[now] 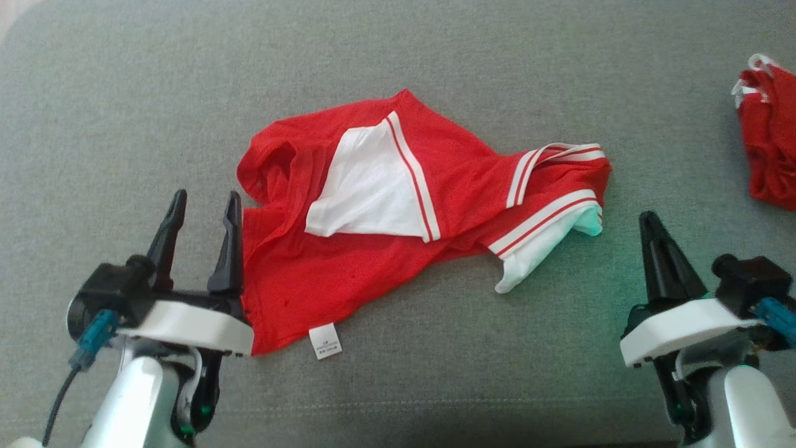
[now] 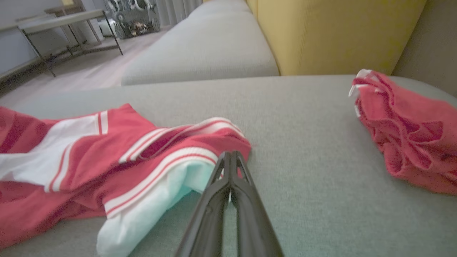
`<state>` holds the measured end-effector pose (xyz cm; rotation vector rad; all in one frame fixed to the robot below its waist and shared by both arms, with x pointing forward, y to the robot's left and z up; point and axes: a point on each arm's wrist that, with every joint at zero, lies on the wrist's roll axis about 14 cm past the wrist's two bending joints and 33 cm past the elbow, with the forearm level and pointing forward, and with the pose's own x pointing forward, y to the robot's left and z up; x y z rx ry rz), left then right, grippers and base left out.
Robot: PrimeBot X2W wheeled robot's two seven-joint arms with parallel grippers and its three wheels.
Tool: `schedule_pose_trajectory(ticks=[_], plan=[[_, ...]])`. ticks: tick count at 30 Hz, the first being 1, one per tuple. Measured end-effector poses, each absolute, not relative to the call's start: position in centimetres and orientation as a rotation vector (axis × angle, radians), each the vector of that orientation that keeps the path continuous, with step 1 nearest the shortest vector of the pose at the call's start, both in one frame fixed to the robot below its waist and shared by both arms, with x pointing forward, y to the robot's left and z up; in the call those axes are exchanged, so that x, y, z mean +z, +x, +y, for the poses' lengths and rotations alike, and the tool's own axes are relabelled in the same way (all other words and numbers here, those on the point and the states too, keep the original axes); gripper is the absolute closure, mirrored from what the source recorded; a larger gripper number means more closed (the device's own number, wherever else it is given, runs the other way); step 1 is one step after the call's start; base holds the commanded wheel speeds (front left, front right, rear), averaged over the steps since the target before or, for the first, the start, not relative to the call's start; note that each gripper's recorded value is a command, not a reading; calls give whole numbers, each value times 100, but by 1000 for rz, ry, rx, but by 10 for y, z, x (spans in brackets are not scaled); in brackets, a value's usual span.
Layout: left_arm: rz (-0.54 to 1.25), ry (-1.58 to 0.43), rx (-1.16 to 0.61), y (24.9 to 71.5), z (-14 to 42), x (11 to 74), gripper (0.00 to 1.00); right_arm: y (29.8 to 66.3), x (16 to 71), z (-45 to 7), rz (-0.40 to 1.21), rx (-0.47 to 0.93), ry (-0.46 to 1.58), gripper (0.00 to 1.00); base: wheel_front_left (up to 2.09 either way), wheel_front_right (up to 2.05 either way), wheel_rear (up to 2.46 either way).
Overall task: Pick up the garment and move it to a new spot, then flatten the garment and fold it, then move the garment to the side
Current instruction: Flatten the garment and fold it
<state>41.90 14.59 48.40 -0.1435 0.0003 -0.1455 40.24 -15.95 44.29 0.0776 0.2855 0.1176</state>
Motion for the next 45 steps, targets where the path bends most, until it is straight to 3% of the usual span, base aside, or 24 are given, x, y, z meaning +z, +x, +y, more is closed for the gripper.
schedule_pose_trajectory(ticks=[3,4,5,10,16,25,38,45], plan=[[3,-139,-150,413,144,484,0,404,471,-158,186,125,86,100,0,0,0],[4,-140,-149,411,145,484,0,404,480,-157,152,128,85,60,0,0,0],[4,-140,-149,411,145,484,0,404,480,-157,152,128,85,0,0,0,0],[-2,-139,-144,401,146,488,0,400,513,-153,35,141,90,0,0,0,0],[-6,-138,-147,389,145,491,0,390,521,-154,11,140,87,0,0,0,0],[29,-135,-157,367,141,483,0,362,508,-157,57,127,93,0,0,0,0],[25,-130,-154,364,142,487,0,361,507,-156,75,130,91,0,0,0,0],[47,-131,-147,366,145,480,0,360,457,-153,257,138,75,0,0,0,0]])
